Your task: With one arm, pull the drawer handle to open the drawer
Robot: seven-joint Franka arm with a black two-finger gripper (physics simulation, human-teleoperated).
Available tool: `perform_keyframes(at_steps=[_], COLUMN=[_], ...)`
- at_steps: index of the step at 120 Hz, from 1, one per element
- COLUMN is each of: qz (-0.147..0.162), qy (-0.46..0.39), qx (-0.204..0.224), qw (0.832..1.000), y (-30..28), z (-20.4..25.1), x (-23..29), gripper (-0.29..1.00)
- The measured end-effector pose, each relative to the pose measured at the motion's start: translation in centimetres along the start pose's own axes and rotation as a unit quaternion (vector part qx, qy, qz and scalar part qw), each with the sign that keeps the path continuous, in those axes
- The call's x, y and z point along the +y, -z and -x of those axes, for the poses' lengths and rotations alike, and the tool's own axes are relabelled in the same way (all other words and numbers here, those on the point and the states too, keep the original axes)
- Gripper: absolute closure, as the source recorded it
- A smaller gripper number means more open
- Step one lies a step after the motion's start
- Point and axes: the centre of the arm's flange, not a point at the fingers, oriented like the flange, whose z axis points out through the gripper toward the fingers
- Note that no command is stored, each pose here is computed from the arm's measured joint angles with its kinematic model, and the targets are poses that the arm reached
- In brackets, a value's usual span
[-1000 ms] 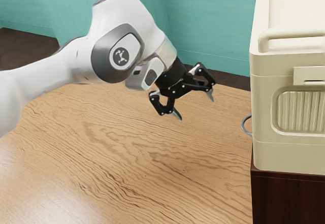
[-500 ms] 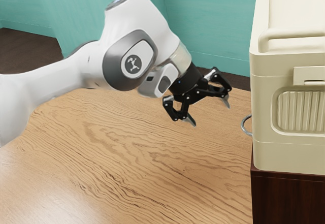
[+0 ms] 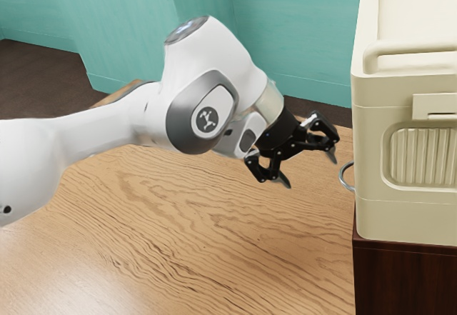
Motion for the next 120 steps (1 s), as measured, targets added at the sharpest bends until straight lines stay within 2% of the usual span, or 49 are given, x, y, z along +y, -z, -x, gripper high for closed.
perform_keyframes(at_steps=[22, 78, 120], qz=[-0.012, -0.008, 0.007], qy=[-0.001, 0.002, 0.023], qx=[-0.009, -0.009, -0.017], qw=[1.0, 1.0, 1.0], y=[-0.6, -3.3, -1.4], z=[0.2, 0.3, 0.3], x=[-0.3, 0.7, 5.1], gripper=[0.0, -0.01, 0.04])
